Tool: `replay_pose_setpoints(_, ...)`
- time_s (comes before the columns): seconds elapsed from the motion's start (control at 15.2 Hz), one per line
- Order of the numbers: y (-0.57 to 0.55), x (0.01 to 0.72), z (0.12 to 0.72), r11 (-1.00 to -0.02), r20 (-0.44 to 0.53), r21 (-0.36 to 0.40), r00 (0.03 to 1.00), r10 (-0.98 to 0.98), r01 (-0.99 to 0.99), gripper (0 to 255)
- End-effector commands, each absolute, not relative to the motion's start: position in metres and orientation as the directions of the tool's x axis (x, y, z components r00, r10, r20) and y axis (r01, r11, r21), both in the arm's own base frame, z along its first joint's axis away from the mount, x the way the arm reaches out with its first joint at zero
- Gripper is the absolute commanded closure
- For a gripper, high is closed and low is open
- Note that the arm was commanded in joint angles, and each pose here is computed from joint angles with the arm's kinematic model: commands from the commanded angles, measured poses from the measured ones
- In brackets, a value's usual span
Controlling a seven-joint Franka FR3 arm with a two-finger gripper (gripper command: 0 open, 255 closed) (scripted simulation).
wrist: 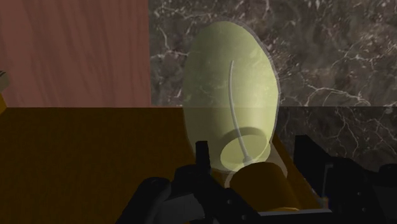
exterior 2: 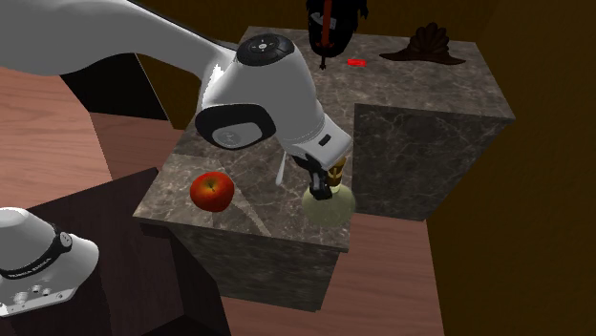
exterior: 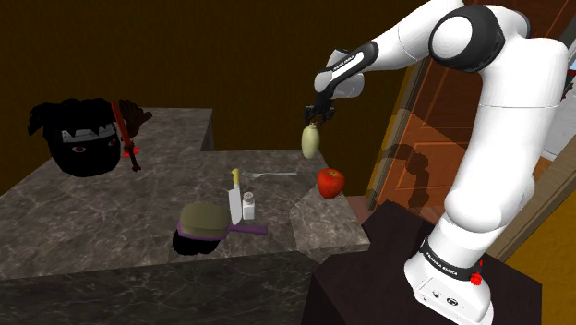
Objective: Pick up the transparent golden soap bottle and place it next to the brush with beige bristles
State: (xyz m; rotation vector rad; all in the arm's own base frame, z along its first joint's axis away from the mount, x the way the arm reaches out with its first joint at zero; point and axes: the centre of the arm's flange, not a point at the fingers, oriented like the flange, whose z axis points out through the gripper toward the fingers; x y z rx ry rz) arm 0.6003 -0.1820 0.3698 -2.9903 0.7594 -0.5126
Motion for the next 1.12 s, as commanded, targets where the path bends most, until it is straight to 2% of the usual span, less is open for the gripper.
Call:
replay_pose_setpoints(0.0, -0.182, 0.600, 0.370, -0.882, 0.310, -0.093, 0.828, -0.467, -0.462, 255)
replay_pose_setpoints(0.53, -0.182, 0.600, 0.370, -0.882, 0.310, -0.093, 0.828, -0.467, -0.462, 255)
replay_pose_setpoints(1.06, -0.182, 0.600, 0.412, -0.882, 0.310, -0.093, 0.828, -0.467, -0.462, 255)
